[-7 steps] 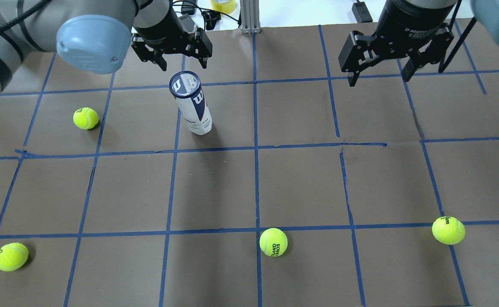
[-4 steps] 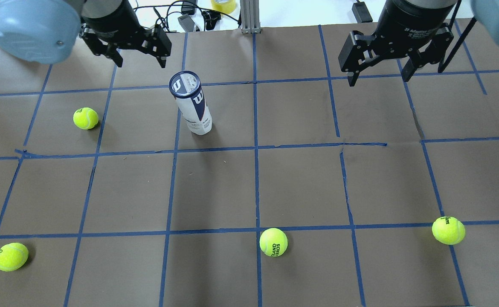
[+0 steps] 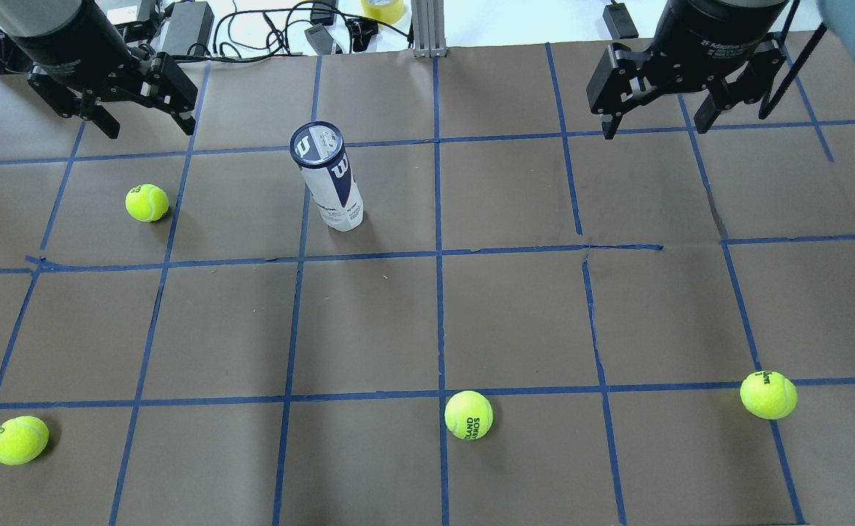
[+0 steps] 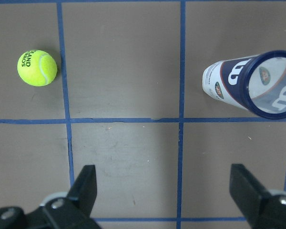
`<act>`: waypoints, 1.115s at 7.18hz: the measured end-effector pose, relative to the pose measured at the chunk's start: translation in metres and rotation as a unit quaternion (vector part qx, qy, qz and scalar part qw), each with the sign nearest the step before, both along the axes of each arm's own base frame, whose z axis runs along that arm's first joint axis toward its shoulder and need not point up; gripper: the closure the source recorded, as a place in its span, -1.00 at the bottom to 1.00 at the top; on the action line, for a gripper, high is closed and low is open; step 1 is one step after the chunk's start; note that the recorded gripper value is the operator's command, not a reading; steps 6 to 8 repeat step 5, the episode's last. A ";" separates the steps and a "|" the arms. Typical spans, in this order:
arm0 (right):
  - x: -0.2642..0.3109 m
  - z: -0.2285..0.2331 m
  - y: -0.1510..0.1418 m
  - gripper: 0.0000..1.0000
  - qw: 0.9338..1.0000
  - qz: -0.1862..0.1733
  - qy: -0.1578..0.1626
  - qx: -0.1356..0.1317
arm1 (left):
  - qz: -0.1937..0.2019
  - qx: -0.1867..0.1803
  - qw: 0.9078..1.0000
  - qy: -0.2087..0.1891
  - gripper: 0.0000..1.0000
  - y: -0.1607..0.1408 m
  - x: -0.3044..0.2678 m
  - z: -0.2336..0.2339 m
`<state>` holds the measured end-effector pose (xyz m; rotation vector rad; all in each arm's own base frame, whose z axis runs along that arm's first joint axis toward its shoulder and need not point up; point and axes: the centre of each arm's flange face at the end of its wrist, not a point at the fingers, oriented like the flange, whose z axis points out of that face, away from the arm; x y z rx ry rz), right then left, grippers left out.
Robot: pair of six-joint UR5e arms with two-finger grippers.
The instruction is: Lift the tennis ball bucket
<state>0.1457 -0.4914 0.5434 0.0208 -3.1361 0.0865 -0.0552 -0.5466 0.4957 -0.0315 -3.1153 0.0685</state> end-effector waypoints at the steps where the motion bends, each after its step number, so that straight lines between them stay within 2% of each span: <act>1: -0.001 0.005 -0.001 -1.00 1.000 -0.002 0.000 -0.006 | -0.004 0.003 1.000 0.007 -1.00 0.015 -0.005 -0.001; 4: -0.001 0.015 -0.013 -1.00 1.000 -0.003 0.001 -0.015 | -0.011 0.007 1.000 0.009 -1.00 0.038 -0.020 -0.008; 8: -0.001 0.013 -0.015 -1.00 1.000 -0.002 0.001 -0.013 | -0.013 0.007 1.000 0.008 -1.00 0.040 -0.023 -0.009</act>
